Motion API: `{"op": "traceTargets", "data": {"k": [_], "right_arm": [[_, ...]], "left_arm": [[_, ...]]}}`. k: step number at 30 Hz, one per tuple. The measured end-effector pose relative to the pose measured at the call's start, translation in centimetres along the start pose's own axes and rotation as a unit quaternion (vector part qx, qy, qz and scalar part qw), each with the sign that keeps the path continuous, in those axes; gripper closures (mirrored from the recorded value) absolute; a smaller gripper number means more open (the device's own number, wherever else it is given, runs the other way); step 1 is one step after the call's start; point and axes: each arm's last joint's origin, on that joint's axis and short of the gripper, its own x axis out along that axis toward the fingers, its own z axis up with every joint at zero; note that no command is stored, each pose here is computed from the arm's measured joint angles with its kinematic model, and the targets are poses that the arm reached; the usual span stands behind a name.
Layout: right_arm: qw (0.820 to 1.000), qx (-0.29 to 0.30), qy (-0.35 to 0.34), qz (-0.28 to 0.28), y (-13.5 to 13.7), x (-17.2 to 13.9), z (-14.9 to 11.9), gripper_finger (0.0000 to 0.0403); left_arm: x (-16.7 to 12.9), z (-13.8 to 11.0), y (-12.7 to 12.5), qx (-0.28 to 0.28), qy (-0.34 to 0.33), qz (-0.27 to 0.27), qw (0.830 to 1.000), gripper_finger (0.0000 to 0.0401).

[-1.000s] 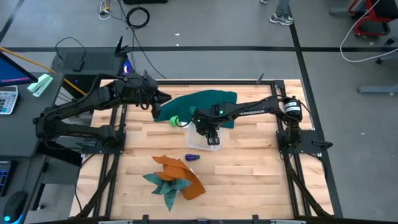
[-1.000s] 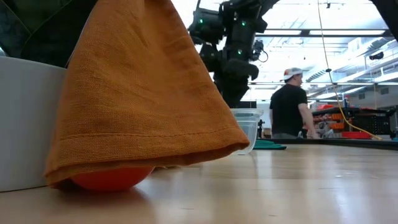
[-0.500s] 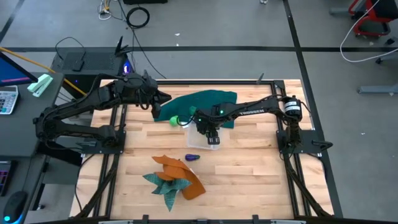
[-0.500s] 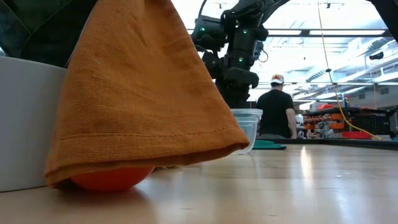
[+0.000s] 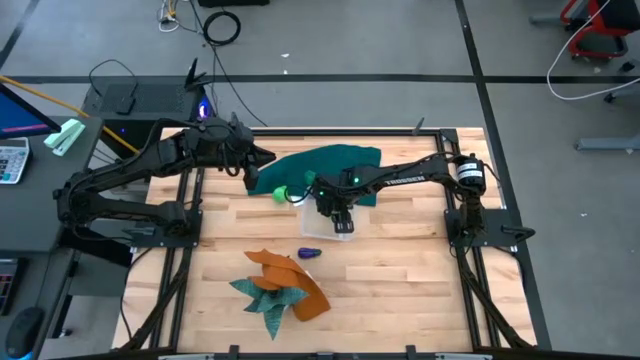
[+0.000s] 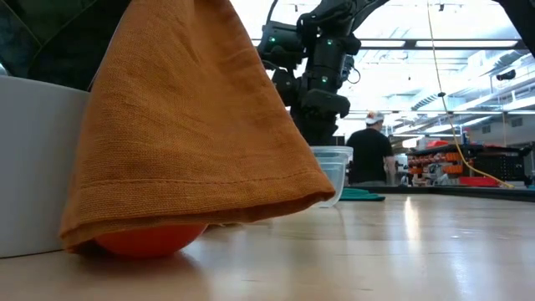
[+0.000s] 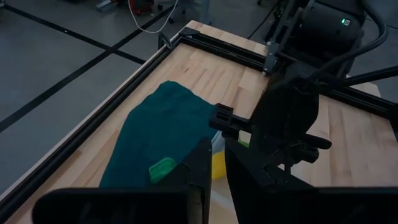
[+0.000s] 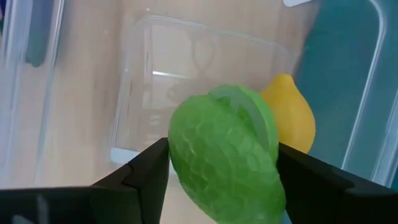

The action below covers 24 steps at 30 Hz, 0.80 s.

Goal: Pick and placing Produce into tupperware
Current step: Put the melon into the bin, then put the avocado into the bin

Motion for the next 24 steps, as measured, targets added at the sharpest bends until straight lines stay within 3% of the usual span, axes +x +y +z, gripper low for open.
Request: {"op": "traceTargets", "data": {"k": [14,24], "right_arm": [[1.0,0.002,0.02,-0.009,0.1,-1.0,-0.4,0.0131],[0.996,0.033,-0.055,-0.065,-0.2,-8.1,0.4,0.0139]], "left_arm": [[0.0,0.0,0.0,0.001,0.0,0.0,1.0,0.0346],[0.0,0.0,0.0,0.001,-0.001,0.0,1.0,0.0347]]}}
